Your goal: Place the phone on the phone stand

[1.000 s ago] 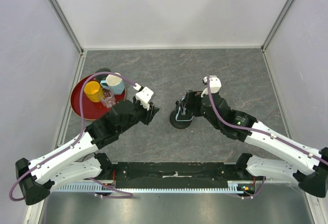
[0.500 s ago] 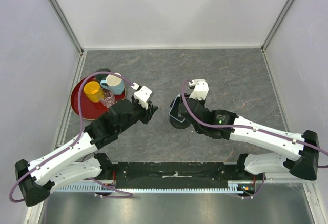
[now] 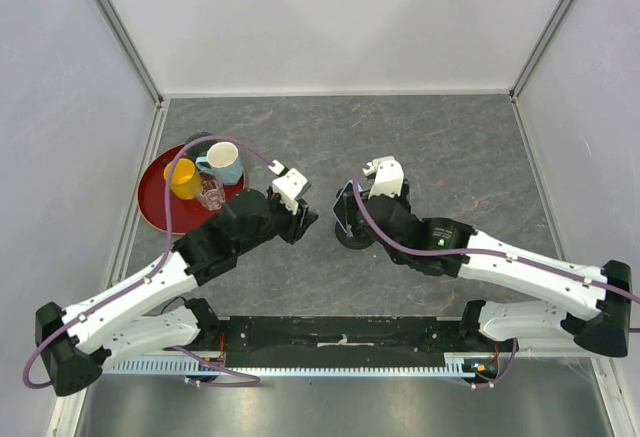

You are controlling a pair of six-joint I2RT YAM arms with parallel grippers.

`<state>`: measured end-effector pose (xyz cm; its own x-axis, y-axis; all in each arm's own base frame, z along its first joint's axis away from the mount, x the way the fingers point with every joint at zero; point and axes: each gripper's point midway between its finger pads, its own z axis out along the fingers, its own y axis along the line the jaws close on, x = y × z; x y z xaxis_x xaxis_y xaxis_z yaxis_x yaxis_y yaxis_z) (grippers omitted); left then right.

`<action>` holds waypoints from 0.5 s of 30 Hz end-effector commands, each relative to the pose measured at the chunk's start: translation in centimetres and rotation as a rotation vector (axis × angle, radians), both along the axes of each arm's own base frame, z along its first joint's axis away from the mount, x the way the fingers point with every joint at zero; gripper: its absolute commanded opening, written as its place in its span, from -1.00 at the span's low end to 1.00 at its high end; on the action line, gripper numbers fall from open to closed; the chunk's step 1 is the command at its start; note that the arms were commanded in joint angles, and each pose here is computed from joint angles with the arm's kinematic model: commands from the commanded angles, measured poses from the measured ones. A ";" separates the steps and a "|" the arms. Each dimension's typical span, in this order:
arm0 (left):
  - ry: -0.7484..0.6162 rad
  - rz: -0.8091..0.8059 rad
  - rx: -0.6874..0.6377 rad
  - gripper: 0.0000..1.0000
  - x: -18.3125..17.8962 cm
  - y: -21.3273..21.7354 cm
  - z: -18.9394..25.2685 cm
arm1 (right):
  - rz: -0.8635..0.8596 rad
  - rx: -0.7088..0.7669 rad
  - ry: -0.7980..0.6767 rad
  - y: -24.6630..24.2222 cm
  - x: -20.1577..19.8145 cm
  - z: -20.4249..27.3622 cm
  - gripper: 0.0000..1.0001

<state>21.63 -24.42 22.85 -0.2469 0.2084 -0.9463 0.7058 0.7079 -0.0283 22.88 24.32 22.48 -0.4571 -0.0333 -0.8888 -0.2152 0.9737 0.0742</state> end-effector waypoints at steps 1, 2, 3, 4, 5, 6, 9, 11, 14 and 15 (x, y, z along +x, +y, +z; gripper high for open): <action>0.050 -0.132 -0.062 -0.15 -1.2 -2.7 1.3 | 0.201 0.016 -0.031 0.9 -1.3 1.9 0.78; 0.053 -0.139 -0.065 -0.15 -1.2 -2.8 1.3 | 0.215 0.015 -0.034 0.3 -1.6 2.3 0.82; 0.058 -0.149 -0.065 -0.15 -1.3 -3.0 1.2 | 0.215 0.008 -0.032 -0.2 -1.5 2.3 0.82; 0.060 -0.151 -0.067 -0.15 -1.4 -3.0 1.1 | 0.220 0.005 -0.034 -0.5 -1.6 2.5 0.82; 0.062 -0.154 -0.068 -0.15 -1.4 -3.0 1.1 | 0.218 -0.002 -0.037 -1.2 -1.6 2.8 0.82; 0.063 -0.152 -0.067 -0.15 -1.4 -3.0 1.1 | 0.208 -0.013 -0.037 -1.8 -1.4 2.8 0.77; 0.061 -0.147 -0.070 -0.15 -1.3 -3.0 1.2 | 0.176 -0.039 -0.041 -3.1 -0.5 2.9 0.72; 0.060 -0.147 -0.073 -0.15 -1.3 -2.9 1.3 | 0.167 -0.047 -0.041 -3.3 0.0 3.0 0.65; 0.051 -0.137 -0.073 -0.15 -1.2 -2.6 1.4 | 0.163 -0.058 -0.052 -3.4 0.4 3.6 0.51; 0.051 -0.129 -0.070 -0.14 -1.2 -2.5 1.3 | 0.162 -0.079 -0.060 -3.7 0.5 3.8 0.42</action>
